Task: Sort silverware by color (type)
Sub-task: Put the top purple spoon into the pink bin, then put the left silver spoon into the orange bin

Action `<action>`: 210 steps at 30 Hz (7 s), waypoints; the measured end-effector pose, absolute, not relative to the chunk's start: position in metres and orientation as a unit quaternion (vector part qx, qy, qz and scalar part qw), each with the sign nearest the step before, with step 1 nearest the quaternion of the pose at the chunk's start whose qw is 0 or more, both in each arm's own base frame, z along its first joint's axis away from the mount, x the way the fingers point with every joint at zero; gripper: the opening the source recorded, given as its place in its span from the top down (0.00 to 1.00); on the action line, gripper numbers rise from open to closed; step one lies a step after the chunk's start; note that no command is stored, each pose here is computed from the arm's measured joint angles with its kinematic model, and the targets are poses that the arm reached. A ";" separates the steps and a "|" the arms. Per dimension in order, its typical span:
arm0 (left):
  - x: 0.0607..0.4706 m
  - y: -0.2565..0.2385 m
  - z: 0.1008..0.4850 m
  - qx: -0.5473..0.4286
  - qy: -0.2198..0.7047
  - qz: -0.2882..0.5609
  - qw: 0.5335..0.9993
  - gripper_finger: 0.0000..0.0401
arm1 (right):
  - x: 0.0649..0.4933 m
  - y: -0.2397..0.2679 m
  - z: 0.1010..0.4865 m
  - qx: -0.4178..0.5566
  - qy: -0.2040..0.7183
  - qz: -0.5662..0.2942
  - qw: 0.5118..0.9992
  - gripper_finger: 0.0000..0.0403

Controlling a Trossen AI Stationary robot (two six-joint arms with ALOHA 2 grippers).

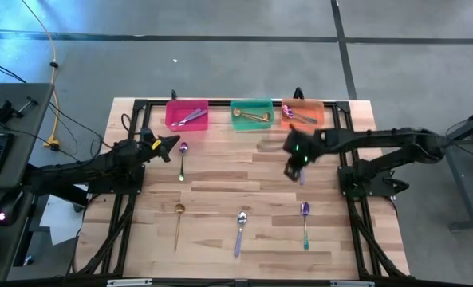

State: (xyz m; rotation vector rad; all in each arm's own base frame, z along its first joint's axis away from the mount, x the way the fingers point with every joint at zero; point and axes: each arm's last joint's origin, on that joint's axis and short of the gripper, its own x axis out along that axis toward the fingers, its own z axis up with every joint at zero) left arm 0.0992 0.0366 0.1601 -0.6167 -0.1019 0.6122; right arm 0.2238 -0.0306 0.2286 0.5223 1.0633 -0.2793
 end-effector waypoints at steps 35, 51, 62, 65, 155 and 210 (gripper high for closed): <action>0.110 0.038 0.138 -0.336 0.056 0.315 0.886 1.00 | 0.172 -0.078 0.132 0.506 0.449 -0.443 0.588 0.71; 0.113 0.036 0.143 -0.403 0.033 0.265 0.875 1.00 | 0.183 -0.082 0.138 0.453 0.420 -0.335 0.712 0.97; 0.117 0.037 0.162 -0.439 -0.068 0.218 0.869 0.95 | 0.217 -0.092 0.177 0.448 0.217 -0.185 0.847 1.00; 0.119 0.036 0.171 -0.445 -0.099 0.193 0.869 0.90 | 0.225 -0.095 0.193 0.433 0.141 -0.145 0.879 0.99; 0.237 0.092 0.215 -0.023 0.513 0.094 0.853 1.00 | 0.177 -0.057 0.319 0.255 0.137 -0.168 0.942 1.00; 0.161 0.148 0.278 -0.242 0.323 0.292 0.867 0.99 | 0.180 -0.060 0.320 0.218 0.127 -0.192 0.948 1.00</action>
